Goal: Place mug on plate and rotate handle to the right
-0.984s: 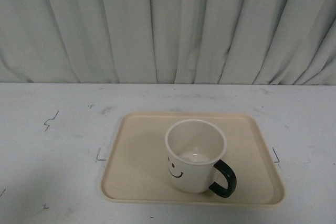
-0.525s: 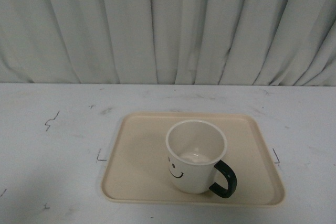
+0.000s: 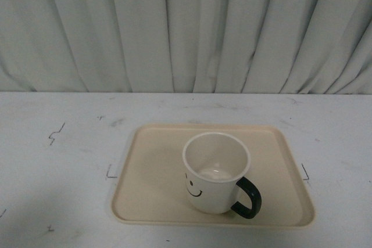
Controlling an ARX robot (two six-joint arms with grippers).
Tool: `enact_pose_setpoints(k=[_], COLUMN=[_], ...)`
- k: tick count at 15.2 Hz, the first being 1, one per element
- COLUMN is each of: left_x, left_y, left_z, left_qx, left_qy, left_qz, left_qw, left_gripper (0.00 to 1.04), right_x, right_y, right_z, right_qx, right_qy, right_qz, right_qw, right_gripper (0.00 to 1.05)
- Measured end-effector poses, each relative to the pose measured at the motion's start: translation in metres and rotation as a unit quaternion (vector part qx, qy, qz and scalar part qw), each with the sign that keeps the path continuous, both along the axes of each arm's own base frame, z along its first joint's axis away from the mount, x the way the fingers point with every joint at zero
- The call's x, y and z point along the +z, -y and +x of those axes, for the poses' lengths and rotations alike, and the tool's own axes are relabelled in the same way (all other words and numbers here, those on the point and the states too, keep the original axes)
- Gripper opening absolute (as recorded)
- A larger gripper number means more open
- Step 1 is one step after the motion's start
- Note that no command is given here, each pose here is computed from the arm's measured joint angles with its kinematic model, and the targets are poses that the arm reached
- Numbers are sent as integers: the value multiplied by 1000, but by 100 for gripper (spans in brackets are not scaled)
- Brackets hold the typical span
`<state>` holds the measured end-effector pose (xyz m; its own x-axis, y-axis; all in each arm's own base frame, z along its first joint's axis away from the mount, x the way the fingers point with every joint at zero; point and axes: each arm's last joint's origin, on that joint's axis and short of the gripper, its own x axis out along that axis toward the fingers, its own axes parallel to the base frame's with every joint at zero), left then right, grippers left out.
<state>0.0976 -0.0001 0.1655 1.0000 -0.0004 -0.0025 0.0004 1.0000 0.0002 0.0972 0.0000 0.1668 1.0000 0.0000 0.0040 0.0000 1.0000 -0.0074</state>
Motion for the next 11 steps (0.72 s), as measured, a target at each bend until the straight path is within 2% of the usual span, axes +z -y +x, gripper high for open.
enact_pose_setpoints(k=[3, 4, 5, 6, 7, 8, 9, 11], left_x=[0, 0, 0, 0, 0, 0, 0, 0], left_y=[0, 0, 0, 0, 0, 0, 0, 0], left_z=[0, 0, 0, 0, 0, 0, 0, 0], left_qx=[0, 2, -2, 1, -1, 0, -1, 0], left_qy=[0, -1, 1, 1, -1, 0, 0, 0], left_qz=[0, 0, 0, 0, 0, 0, 0, 0], left_qw=[1000, 1000, 1000, 1000, 1000, 1000, 1000, 1000], left_gripper=[72, 83, 92, 100, 98, 98, 98, 98], right_x=[0, -2, 1, 11, 19, 31, 42, 51], right_y=[0, 2, 6, 6, -4, -12, -18, -36], right_z=[0, -1, 4, 15, 26, 40, 57, 88], right_qx=[0, 72, 129, 229, 321, 359, 360, 368], right_qy=[-1, -117, -199, -251, -229, -220, -222, -264], right_qz=[0, -20, -7, 4, -22, -51, -77, -111], right_qw=[1000, 990, 972, 941, 919, 905, 903, 885], right_gripper=[98, 98, 98, 98, 98, 98, 98, 98])
